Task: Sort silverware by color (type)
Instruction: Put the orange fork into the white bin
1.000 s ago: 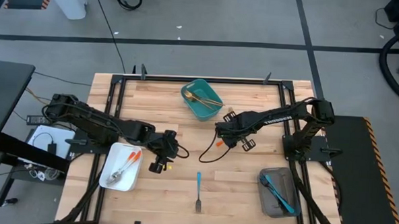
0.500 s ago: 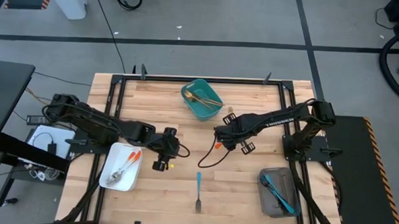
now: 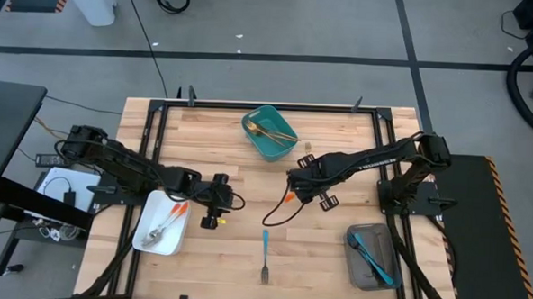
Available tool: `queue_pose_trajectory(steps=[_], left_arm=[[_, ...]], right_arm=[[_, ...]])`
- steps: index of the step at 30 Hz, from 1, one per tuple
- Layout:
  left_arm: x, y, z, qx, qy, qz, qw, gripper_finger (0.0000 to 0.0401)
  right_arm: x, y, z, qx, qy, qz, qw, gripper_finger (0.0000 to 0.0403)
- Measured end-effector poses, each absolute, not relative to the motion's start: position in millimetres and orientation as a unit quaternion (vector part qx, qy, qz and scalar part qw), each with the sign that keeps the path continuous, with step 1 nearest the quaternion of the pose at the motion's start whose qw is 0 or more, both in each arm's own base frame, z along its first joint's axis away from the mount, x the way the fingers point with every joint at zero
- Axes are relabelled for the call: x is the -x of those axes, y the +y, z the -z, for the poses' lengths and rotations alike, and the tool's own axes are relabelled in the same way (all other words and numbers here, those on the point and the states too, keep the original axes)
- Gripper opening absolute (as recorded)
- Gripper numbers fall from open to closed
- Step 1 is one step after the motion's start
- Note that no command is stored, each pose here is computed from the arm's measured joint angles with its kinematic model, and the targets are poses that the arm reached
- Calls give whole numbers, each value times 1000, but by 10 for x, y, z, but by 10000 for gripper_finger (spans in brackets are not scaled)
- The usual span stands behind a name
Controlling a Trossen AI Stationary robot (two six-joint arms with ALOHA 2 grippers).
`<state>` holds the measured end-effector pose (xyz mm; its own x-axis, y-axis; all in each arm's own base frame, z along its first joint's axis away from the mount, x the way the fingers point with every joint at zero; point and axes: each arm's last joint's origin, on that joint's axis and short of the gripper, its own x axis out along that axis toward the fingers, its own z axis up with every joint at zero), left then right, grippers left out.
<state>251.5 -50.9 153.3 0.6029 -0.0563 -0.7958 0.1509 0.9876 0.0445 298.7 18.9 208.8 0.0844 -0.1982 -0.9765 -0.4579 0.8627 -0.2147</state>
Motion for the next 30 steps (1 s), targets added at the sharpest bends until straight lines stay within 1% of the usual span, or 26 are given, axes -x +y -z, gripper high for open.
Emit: queue_pose_trajectory(steps=[4,12,22,30], left_arm=[[-2471,-498,-1458,-42,438,52,896,142],[-2498,-504,-1481,-38,422,52,904,142],[-2506,-513,-1489,-35,416,52,907,142],[-2480,-623,-1510,-40,411,71,908,142]], right_arm=[[-2989,206,-2136,222,655,-106,715,16],[-3016,234,-2254,184,609,-126,761,17],[-3054,243,-2281,159,590,-114,783,17],[-3135,259,-2308,123,557,-104,815,17]])
